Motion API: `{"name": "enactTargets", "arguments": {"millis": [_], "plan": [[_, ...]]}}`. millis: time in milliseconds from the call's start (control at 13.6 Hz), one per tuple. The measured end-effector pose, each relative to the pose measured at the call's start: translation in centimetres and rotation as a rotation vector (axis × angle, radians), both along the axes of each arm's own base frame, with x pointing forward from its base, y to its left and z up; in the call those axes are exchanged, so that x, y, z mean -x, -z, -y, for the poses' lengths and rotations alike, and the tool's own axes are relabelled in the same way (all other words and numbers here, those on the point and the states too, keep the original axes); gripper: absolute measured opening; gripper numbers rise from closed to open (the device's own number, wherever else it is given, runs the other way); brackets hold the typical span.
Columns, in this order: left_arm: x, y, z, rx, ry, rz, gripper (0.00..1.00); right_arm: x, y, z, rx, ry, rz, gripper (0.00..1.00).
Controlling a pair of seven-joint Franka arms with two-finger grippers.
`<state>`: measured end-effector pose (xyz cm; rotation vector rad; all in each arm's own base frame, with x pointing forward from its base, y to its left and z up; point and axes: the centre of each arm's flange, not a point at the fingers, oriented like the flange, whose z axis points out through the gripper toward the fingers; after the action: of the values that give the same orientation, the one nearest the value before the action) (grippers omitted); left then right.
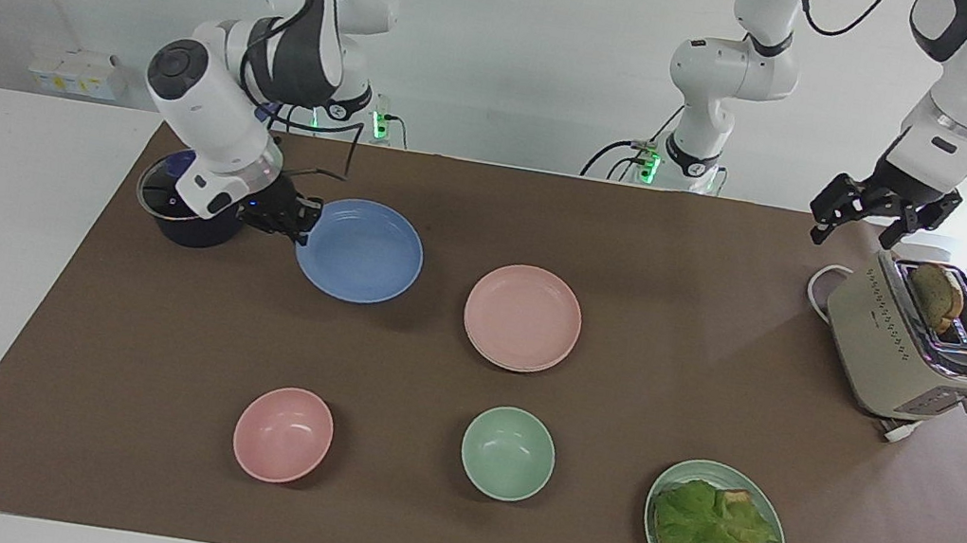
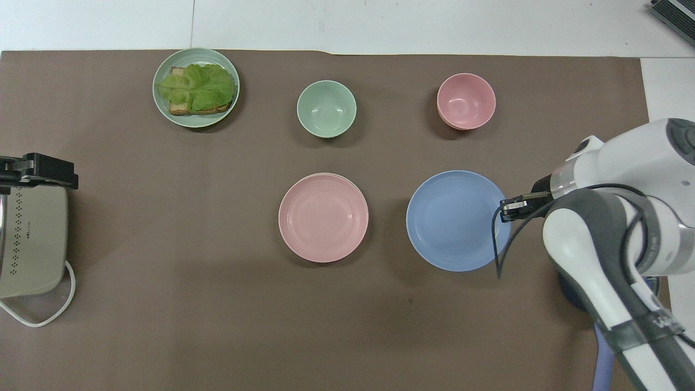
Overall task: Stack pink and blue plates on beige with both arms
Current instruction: 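Lift the blue plate with the right gripper onto the pink plate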
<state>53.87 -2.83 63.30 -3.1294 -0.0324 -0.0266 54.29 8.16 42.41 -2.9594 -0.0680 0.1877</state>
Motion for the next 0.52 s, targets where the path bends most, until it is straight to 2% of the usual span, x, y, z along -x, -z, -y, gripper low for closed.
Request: {"name": "enactTargets", "arguments": {"millis": [295, 516], "plan": [[0.0, 0.0, 0.0, 0.0, 0.0, 0.0, 1.0, 1.5, -0.8, -11.7, 0.008, 0.085, 0.076, 0.05], [0.0, 0.0, 0.0, 0.0, 0.0, 0.0, 1.0, 2.4, 0.0, -16.9, -0.002, 0.139, 0.116, 0.05]]}}
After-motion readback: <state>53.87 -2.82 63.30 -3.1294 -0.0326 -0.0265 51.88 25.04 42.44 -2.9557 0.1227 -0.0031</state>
